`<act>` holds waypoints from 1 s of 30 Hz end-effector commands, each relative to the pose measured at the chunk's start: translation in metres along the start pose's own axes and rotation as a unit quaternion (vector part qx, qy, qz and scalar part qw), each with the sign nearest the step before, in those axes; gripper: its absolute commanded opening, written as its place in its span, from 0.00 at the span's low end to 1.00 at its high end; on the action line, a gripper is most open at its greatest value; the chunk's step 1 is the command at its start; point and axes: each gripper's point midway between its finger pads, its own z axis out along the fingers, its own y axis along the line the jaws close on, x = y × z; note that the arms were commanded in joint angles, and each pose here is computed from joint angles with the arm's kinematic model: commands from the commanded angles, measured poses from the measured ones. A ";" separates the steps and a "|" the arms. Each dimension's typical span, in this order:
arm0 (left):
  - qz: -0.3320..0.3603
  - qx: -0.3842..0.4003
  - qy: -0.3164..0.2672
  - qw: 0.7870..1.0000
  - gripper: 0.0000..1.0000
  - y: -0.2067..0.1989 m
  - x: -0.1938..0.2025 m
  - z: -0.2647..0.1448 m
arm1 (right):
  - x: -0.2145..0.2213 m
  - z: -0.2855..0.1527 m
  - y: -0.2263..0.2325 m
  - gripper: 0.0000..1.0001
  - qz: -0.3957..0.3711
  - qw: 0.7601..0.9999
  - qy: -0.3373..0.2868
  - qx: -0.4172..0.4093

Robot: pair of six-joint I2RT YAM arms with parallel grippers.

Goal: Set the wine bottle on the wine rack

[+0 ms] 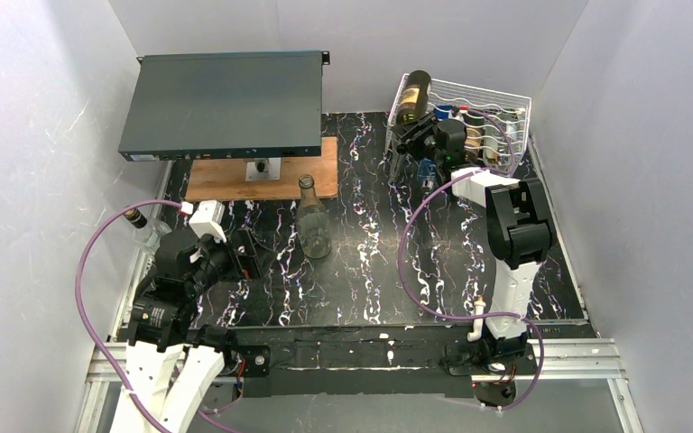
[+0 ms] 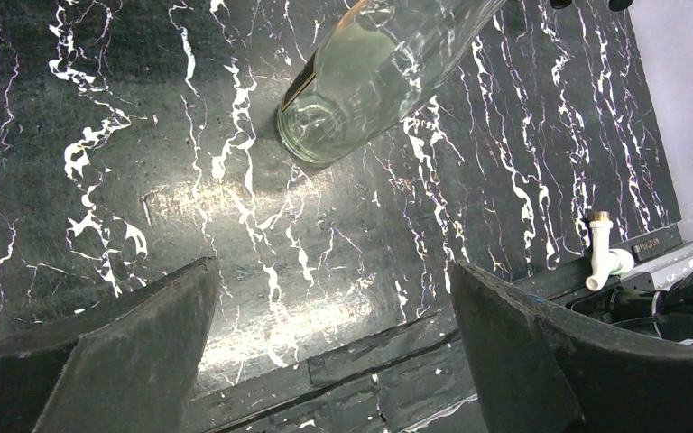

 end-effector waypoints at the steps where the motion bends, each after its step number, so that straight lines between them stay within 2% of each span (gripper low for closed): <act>1: 0.006 -0.001 -0.003 1.000 0.99 0.001 0.001 0.000 | -0.028 -0.004 0.072 0.63 -0.039 0.993 -0.041 -0.106; 3: 0.006 -0.001 -0.004 1.000 0.99 0.001 0.000 0.000 | -0.025 -0.004 0.069 0.72 -0.044 0.994 -0.038 -0.097; 6: 0.006 -0.001 -0.004 1.000 0.99 0.001 0.000 0.000 | -0.021 -0.006 0.064 0.80 -0.047 0.995 -0.030 -0.082; 12: 0.006 -0.001 -0.004 1.000 0.99 0.001 0.000 0.000 | -0.011 -0.023 0.056 0.89 -0.048 0.996 -0.015 -0.070; 18: 0.006 0.000 -0.002 1.000 0.99 0.001 0.001 0.000 | 0.003 -0.055 0.049 0.94 -0.067 0.996 0.005 -0.061; 23: 0.006 0.001 -0.001 1.000 0.99 0.001 0.001 0.000 | 0.035 -0.102 0.032 0.98 -0.114 0.991 0.048 -0.040; 27: 0.007 0.005 0.000 1.000 0.99 -0.001 0.001 0.000 | 0.073 -0.141 0.028 0.98 -0.181 0.978 0.099 -0.042; 30: 0.007 0.006 0.002 1.000 0.99 -0.001 0.001 0.001 | 0.111 -0.163 0.028 0.98 -0.239 0.957 0.155 -0.049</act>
